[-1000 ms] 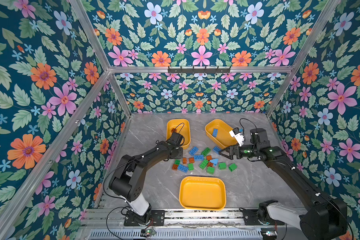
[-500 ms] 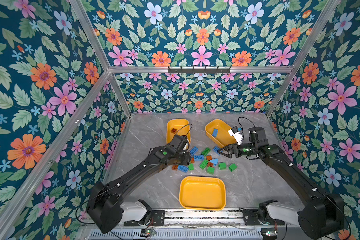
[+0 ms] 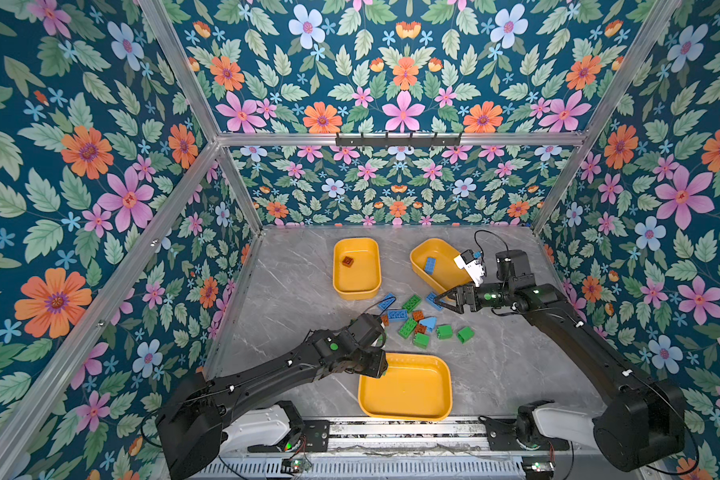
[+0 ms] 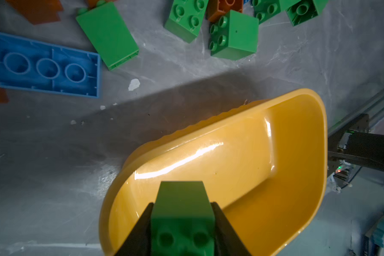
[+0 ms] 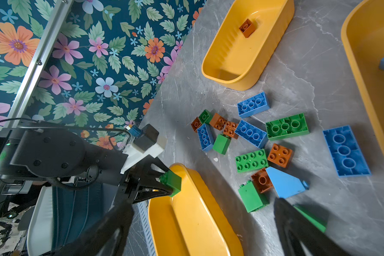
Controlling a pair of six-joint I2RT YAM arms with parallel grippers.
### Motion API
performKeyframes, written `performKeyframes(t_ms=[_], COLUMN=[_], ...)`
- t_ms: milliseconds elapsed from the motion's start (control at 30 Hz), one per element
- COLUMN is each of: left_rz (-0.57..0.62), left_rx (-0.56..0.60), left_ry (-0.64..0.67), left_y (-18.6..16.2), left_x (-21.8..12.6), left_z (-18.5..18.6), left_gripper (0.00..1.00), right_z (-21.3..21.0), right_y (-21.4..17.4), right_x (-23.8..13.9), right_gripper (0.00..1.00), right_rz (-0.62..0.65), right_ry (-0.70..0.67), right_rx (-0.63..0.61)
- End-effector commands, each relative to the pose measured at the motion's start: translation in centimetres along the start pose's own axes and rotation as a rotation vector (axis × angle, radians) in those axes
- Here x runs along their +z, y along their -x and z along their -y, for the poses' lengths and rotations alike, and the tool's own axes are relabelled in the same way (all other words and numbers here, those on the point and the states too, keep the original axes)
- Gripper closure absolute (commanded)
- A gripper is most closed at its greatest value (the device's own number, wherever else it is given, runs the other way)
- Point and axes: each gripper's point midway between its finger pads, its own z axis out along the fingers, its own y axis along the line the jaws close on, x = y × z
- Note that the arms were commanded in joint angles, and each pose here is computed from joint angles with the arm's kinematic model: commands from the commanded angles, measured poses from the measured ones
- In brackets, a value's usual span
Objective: Sort the legos into containers by color
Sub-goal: 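Lower the green brick into the bin nearest the robot, release, then grasp another green brick with the left gripper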
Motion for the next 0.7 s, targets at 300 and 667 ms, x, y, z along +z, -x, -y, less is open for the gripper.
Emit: performKeyframes(t_ms=[300, 667], left_rz=[0.135, 0.167], left_rx=[-0.028, -0.088], left_ry=[0.206, 0.384], left_y=[6.1, 11.1], left_x=[-4.0, -2.7], left_z=[-2.6, -10.4], left_gripper=[0.36, 0.38], right_z=[-0.4, -0.4], right_y=[0.0, 0.2], right_x=[-0.3, 0.0], right_gripper=[0.01, 0.01], right_rz=[0.004, 0.012], right_ry=[0.004, 0.023], right_rx=[-0.004, 0.019])
